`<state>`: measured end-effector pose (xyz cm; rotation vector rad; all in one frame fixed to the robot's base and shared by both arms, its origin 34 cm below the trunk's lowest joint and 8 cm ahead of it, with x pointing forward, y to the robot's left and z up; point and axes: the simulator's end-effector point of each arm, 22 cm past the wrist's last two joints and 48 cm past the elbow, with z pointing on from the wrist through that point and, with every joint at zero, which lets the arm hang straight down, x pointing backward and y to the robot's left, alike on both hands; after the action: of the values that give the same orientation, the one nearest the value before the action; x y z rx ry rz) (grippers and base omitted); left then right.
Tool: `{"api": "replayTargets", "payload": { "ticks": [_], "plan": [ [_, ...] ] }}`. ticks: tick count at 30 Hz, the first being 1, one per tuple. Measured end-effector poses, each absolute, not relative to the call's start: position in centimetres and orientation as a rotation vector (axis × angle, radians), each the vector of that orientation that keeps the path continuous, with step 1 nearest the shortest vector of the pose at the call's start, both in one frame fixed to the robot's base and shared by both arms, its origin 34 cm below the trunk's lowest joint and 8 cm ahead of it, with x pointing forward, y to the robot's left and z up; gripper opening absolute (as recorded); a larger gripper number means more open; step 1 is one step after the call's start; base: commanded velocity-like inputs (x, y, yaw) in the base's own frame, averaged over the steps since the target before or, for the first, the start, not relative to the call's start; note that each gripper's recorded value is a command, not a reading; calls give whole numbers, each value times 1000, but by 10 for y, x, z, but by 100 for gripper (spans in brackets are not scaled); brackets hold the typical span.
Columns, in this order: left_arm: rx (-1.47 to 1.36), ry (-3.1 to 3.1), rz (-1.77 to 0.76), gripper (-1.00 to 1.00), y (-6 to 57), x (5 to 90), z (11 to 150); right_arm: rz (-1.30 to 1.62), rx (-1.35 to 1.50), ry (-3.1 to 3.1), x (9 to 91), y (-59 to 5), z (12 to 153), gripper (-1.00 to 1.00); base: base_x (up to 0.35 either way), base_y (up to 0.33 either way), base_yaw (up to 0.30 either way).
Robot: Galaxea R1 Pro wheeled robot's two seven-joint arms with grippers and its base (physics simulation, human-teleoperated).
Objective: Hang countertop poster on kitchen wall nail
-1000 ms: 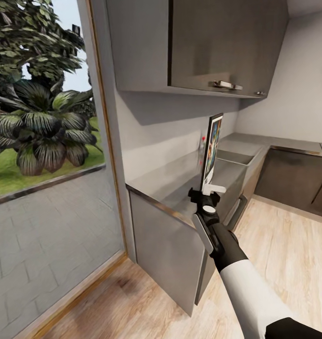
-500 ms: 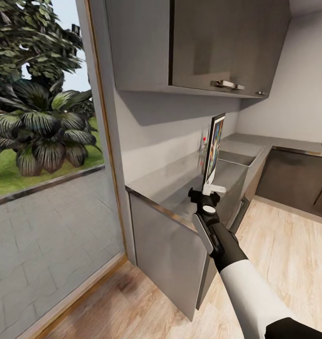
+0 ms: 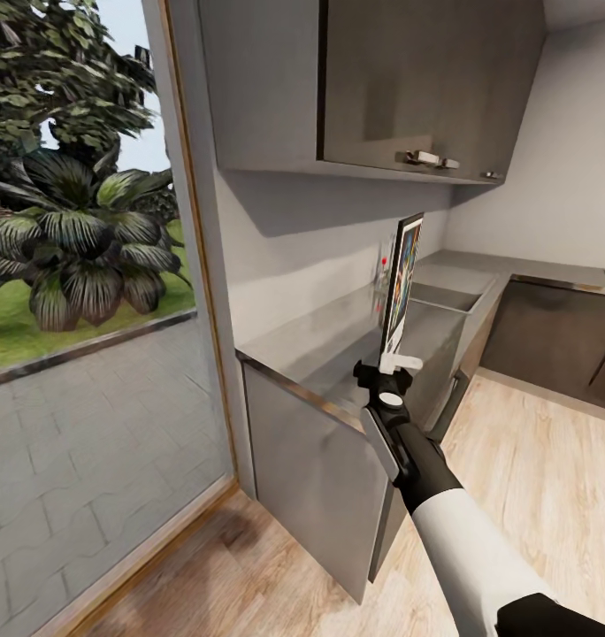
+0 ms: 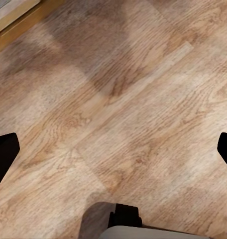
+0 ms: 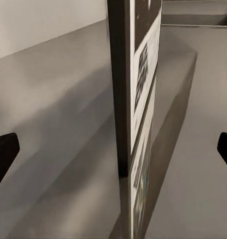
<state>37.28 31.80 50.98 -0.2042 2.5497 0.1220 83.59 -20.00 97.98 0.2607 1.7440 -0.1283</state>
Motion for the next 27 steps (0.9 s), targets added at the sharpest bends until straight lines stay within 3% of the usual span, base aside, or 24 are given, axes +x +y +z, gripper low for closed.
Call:
{"api": "replayTargets", "payload": {
  "ticks": [27],
  "plan": [
    [-204,2550,122,100,318,373,510,-131,264,1738,836,-202,982,100,98,0,0]
  ]
}}
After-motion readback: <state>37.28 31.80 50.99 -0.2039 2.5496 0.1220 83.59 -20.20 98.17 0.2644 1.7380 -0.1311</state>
